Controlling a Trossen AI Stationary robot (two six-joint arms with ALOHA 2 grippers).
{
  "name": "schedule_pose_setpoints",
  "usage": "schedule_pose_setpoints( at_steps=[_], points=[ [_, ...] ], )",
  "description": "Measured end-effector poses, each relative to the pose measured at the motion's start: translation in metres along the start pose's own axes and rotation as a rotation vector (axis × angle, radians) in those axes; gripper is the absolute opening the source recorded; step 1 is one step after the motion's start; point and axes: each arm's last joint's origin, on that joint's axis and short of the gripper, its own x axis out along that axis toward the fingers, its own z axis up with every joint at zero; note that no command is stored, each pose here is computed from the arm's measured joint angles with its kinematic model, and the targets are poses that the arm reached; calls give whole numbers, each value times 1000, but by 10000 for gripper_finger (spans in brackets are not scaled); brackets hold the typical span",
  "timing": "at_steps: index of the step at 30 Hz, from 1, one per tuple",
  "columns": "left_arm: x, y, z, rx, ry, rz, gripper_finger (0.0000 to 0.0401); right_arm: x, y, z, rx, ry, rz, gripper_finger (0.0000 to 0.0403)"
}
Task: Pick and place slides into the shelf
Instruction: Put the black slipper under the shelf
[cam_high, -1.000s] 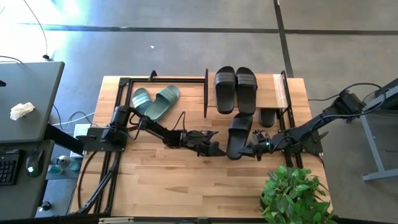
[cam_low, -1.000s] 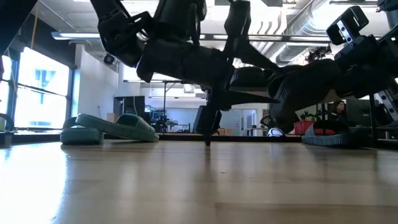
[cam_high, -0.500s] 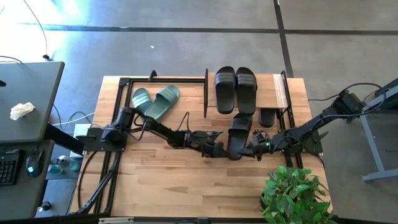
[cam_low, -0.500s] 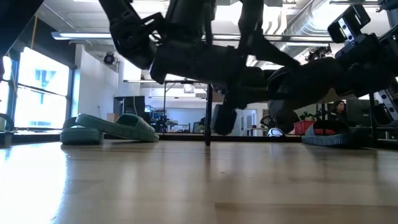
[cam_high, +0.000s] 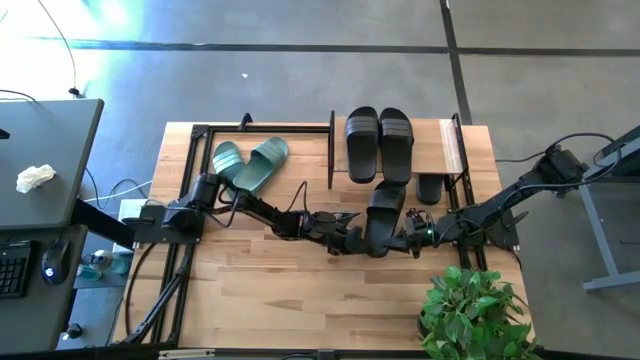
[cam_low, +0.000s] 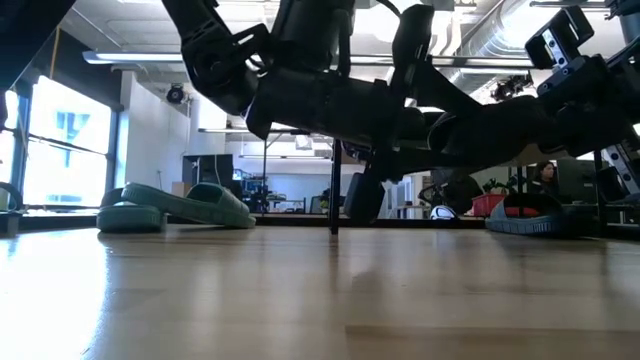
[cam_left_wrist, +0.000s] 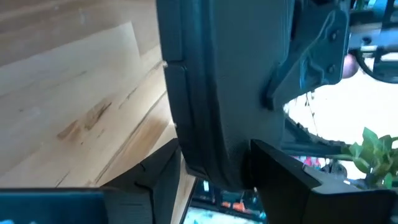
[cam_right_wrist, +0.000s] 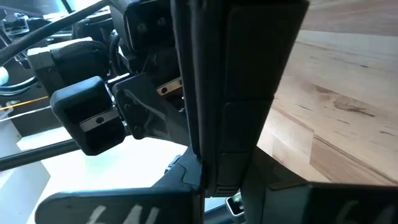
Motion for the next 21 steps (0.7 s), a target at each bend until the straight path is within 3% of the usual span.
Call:
schedule_pose_setpoints(
  at_steps=[4, 11, 18, 21],
  points=[
    [0, -1, 1, -6, -26, -6, 147, 0, 0, 0, 0, 1, 3, 33],
    [0, -1, 1, -4, -45, -16, 50, 0, 0, 0, -2, 5, -5, 32],
    [0, -1, 1, -3, -70, -15, 49, 0, -1, 0, 28, -1, -6, 34],
    [0, -2, 2, -4, -78, -19, 49, 0, -1, 0, 59, 7, -8, 73]
  ],
)
